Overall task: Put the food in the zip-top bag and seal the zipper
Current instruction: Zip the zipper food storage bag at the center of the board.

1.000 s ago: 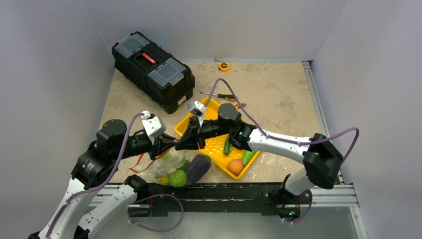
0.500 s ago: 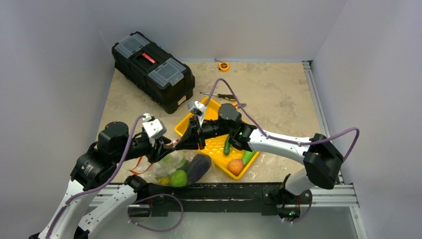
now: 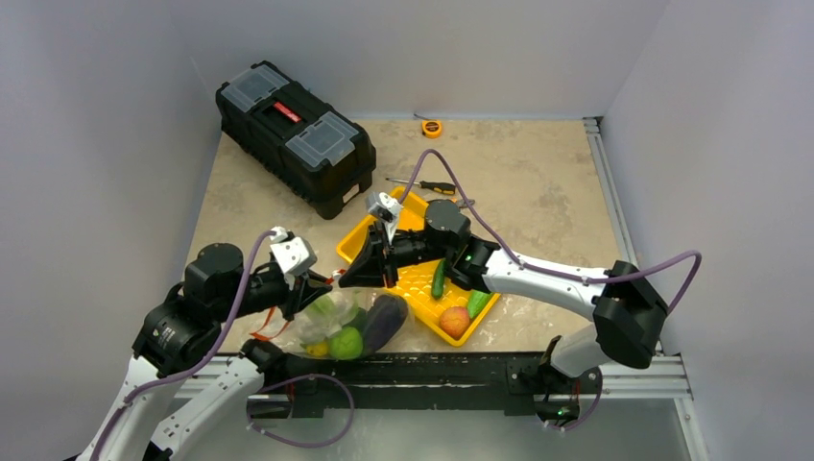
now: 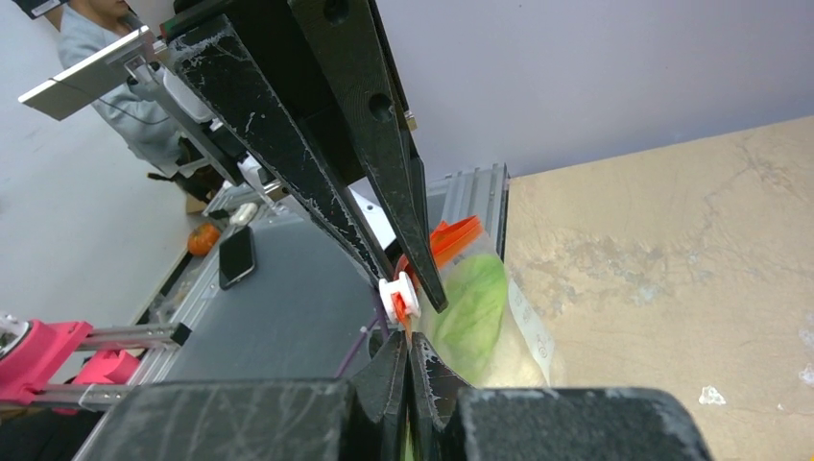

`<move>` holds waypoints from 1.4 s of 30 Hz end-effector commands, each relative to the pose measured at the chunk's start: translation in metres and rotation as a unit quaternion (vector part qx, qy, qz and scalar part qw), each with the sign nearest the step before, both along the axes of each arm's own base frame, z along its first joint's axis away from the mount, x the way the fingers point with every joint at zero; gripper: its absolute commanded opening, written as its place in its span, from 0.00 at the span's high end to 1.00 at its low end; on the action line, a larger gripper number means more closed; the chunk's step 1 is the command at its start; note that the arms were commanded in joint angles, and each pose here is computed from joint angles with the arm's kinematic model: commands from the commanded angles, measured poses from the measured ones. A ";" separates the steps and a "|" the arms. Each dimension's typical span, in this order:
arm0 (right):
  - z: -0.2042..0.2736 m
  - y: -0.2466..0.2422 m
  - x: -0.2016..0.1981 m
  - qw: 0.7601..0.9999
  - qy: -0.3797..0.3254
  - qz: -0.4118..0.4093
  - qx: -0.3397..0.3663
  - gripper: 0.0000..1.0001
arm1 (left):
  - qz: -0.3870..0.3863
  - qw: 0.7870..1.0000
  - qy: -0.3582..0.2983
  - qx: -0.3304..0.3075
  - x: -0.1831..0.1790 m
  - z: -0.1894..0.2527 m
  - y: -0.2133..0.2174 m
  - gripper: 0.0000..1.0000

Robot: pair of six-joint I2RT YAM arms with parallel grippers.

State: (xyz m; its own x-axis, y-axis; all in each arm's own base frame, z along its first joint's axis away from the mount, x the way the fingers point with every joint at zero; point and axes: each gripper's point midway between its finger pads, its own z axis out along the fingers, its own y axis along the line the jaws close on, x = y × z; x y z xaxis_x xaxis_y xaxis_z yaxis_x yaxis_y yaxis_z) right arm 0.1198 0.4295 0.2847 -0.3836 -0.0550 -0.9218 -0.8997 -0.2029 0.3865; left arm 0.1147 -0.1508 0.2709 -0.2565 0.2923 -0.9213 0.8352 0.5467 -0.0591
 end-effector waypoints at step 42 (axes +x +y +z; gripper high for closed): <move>0.036 0.000 -0.001 0.992 -0.105 0.062 -0.045 0.77 | -0.049 0.998 -0.028 -0.017 -0.006 0.014 -0.011 1.00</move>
